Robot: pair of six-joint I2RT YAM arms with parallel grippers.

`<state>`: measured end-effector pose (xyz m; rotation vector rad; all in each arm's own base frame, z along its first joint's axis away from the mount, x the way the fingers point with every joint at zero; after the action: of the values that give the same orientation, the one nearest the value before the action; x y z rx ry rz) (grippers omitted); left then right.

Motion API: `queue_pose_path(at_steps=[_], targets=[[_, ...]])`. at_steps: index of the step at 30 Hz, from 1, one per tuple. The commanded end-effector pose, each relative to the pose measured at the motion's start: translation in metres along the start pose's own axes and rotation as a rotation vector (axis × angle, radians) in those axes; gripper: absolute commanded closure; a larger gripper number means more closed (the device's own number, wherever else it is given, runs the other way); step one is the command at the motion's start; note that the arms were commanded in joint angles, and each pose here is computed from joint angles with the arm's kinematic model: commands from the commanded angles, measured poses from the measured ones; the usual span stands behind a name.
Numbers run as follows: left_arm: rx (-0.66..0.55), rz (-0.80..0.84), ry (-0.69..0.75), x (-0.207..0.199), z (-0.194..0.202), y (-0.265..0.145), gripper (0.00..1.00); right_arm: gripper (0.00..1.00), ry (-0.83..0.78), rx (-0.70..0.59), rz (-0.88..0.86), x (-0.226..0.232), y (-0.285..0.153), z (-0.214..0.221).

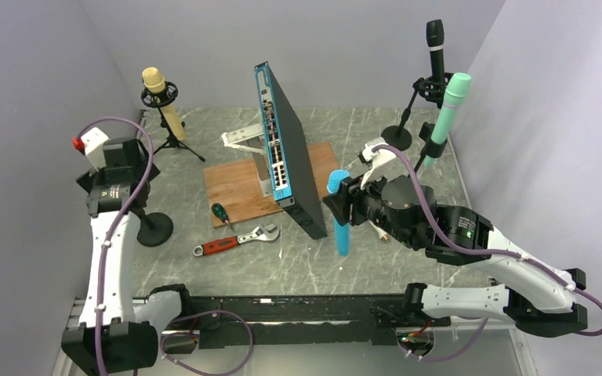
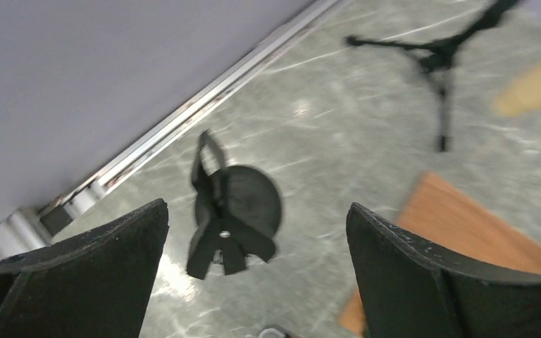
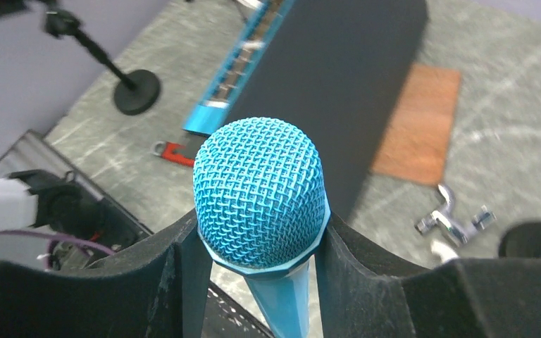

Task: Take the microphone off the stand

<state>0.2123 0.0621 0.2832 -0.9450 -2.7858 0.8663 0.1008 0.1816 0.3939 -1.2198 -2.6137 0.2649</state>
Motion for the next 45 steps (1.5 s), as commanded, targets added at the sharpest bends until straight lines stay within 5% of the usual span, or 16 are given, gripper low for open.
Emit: queue_pose_path(at_steps=[1, 15, 25, 38, 45], targets=[[-0.042, 0.327, 0.051, -0.018, -0.048, -0.049, 0.01, 1.00, 0.111, 0.065, 0.287, -0.028, -0.006, 0.019], [-0.158, 1.190, -0.013, -0.069, -0.082, -0.140, 0.02, 1.00, 0.330, 0.611, 0.466, -0.098, 0.095, 0.128], [-0.331, 1.249, 0.110, -0.065, -0.076, -0.143, 0.02, 1.00, 0.354, 0.765, 0.441, -0.123, 0.153, 0.175], [-0.300, 1.108, 0.203, -0.061, -0.036, -0.116, 0.07, 0.95, 0.407, 0.852, 0.458, -0.137, 0.183, 0.216], [-0.295, 1.139, 0.213, -0.061, -0.033, -0.119, 0.08, 0.83, 0.462, 0.861, 0.445, -0.134, 0.181, 0.233]])
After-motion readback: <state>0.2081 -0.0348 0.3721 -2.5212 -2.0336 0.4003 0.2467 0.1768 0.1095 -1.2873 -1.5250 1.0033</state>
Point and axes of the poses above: each gripper's point midway between its finger pads, its own y axis out along the fingers, its own x axis along the line the jaws close on, z = x × y, the point moved 9 cm from there along -y, back along the fingers, and after that the axes turned 3 degrees about -y, right-handed, at the moved point
